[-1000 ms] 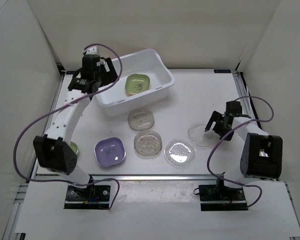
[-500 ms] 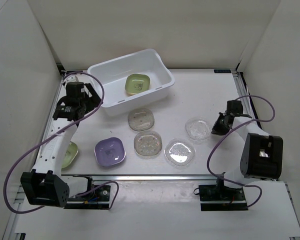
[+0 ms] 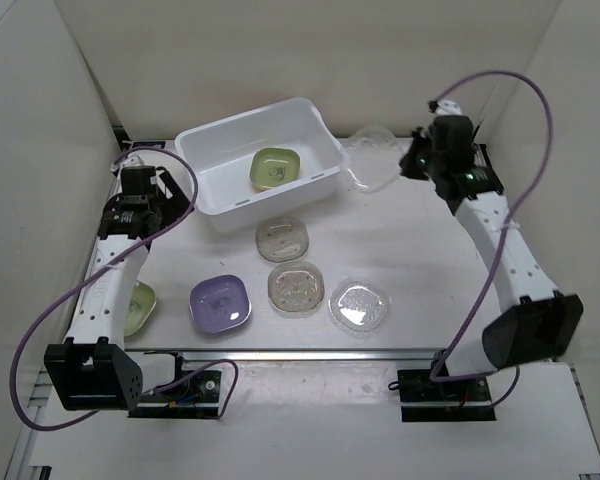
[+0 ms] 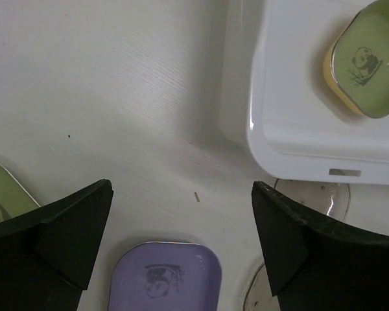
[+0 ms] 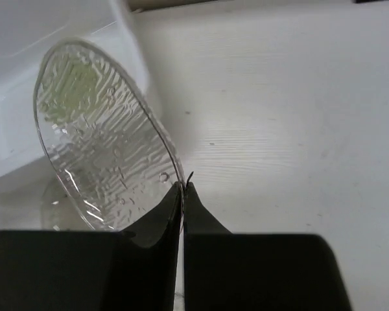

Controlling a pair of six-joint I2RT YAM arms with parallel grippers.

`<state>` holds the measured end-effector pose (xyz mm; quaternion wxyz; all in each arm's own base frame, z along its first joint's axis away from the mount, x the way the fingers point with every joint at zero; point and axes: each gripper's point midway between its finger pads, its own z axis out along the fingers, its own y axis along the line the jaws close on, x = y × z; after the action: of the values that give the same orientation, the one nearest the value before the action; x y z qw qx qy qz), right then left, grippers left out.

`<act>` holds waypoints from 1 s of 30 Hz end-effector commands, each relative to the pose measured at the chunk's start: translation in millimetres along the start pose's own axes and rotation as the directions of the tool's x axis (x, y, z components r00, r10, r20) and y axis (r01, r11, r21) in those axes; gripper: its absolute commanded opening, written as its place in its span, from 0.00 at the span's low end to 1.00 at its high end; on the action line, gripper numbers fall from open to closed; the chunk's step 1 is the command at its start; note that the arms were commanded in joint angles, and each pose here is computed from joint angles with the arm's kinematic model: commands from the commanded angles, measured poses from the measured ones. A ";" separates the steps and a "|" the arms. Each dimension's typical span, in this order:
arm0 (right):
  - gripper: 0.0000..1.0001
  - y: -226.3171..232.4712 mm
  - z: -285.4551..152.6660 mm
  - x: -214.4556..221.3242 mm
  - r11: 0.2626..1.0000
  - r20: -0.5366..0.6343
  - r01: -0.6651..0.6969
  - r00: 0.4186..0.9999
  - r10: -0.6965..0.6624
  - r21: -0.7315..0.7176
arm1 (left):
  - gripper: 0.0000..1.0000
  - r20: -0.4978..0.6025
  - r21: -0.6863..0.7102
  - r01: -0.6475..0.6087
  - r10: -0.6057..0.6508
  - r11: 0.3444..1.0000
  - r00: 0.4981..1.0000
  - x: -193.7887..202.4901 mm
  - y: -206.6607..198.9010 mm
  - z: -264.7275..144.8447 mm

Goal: Place the plates into the plastic bin on the countertop

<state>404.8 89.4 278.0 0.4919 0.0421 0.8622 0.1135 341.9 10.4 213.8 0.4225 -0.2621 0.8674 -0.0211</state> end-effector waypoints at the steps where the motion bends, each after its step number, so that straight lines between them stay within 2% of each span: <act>1: 0.00 68.7 30.4 -26.5 0.985 0.035 0.119 0.993 -0.115 -0.124 | 0.99 0.010 -0.021 -0.008 0.008 1.000 1.000 -5.1 14.4 -10.4; 5: 0.00 160.8 78.4 -36.9 0.949 0.051 0.190 0.982 -0.183 -0.250 | 0.99 -0.015 -0.055 0.010 -0.010 0.998 1.000 3.3 28.8 -14.6; 6: 0.00 172.7 116.0 -12.5 0.948 -0.006 0.193 0.980 -0.201 -0.254 | 0.99 -0.037 -0.019 0.014 -0.014 1.000 0.999 8.6 23.7 -14.4; 7: 0.00 194.9 113.3 -44.7 0.942 0.069 0.184 0.983 -0.171 -0.280 | 0.99 -0.051 0.005 0.036 -0.036 0.999 0.998 12.2 21.2 -15.5; 8: 0.00 208.2 123.2 -43.1 0.939 0.073 0.191 0.981 -0.177 -0.288 | 0.99 -0.065 0.024 0.053 -0.051 0.998 0.997 17.5 20.7 -13.1; 9: 0.00 219.8 155.1 -16.1 0.943 0.031 0.191 0.981 -0.190 -0.274 | 0.99 -0.086 0.052 0.070 -0.066 0.996 0.994 22.2 15.4 -12.6; 11: 0.00 244.1 161.3 -45.0 0.938 0.135 0.162 0.983 -0.125 -0.307 | 0.99 -0.121 0.049 0.102 -0.095 0.994 0.988 34.6 16.5 -11.0; 14: 0.00 273.3 186.0 -31.3 0.912 0.175 0.110 0.984 -0.043 -0.395 | 0.99 -0.109 0.033 0.113 -0.109 0.993 0.988 36.3 21.7 -14.6; 16: 0.00 288.8 205.2 -3.9 0.895 0.136 0.073 0.991 -0.014 -0.440 | 0.99 -0.093 -0.003 0.111 -0.111 0.994 0.989 35.9 28.7 -16.5; 18: 0.00 310.4 207.8 -0.1 0.872 0.149 0.063 0.989 0.011 -0.485 | 0.99 -0.084 -0.023 0.108 -0.109 0.994 0.990 35.7 33.4 -19.6; 22: 0.00 337.0 219.7 31.4 0.832 0.125 0.055 0.992 0.017 -0.553 | 0.99 -0.075 -0.063 0.115 -0.120 0.991 0.990 38.1 42.2 -23.3; 25: 0.00 340.0 228.0 50.7 0.835 0.099 0.043 0.995 0.014 -0.548 | 0.99 -0.075 -0.085 0.123 -0.129 0.989 0.989 42.3 48.0 -24.1; 30: 0.00 311.9 247.4 52.0 0.903 0.105 0.007 0.994 0.042 -0.430 | 0.99 -0.080 -0.104 0.126 -0.135 0.987 0.988 47.4 52.5 -23.6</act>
<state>556.6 450.5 148.2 0.4827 -0.0975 0.8180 0.2972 283.7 23.5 182.6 0.3687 -0.3249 0.8705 -0.0286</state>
